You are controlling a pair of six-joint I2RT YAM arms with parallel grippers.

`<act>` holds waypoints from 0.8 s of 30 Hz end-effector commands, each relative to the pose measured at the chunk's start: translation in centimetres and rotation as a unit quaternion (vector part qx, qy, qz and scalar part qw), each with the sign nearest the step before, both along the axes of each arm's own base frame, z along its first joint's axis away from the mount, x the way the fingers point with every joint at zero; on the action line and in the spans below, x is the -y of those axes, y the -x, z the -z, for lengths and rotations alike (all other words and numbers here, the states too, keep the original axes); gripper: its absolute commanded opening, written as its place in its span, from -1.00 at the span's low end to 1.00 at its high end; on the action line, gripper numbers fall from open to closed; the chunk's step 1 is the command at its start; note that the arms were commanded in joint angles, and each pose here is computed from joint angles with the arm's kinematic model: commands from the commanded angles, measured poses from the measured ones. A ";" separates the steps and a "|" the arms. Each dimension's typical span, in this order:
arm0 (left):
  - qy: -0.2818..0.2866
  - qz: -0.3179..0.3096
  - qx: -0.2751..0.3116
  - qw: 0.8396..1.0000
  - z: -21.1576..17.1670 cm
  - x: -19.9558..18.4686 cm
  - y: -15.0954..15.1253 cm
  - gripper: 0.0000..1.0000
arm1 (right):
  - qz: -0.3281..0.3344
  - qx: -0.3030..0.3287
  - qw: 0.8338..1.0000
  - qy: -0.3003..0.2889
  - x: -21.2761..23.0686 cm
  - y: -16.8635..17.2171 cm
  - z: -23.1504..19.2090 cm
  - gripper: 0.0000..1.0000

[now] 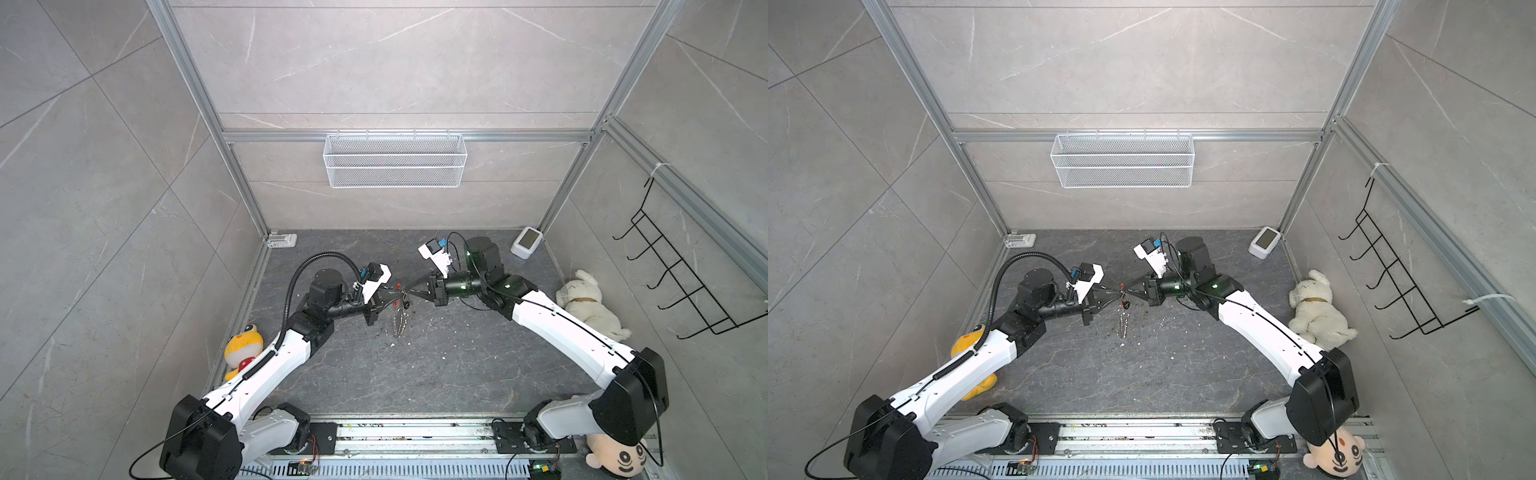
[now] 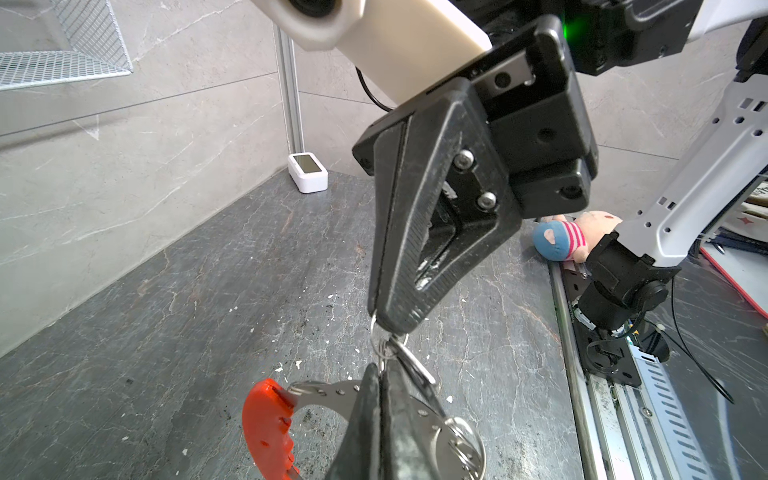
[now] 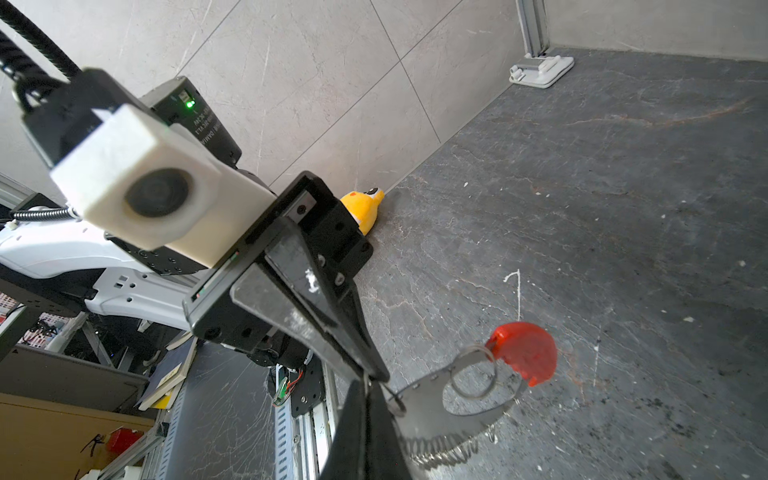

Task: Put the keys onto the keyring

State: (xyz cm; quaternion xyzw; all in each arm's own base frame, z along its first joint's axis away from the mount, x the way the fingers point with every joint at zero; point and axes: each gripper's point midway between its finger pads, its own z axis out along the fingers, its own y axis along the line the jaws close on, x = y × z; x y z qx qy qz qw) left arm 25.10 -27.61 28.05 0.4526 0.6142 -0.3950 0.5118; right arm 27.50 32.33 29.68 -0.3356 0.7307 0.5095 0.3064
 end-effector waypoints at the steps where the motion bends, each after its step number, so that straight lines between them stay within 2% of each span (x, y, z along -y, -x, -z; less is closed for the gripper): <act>1: 0.024 0.031 0.046 0.998 -2.4 0.5 0.8 -1.00 | 0.009 0.002 1.000 0.005 -0.4 -0.7 0.0 -1.00; 16: 0.024 0.017 0.064 0.998 -2.8 0.1 0.8 -1.00 | 0.045 -0.020 0.998 0.041 1.0 -1.4 3.3 -1.00; 20: 0.024 0.013 0.063 0.998 -2.8 0.1 0.6 -1.00 | 0.054 -0.017 0.998 0.039 1.5 -1.4 3.2 -1.00; 24: 0.018 0.004 0.063 0.998 -2.6 0.0 0.3 -1.00 | 0.090 0.007 0.995 0.036 2.9 -2.0 2.3 -1.00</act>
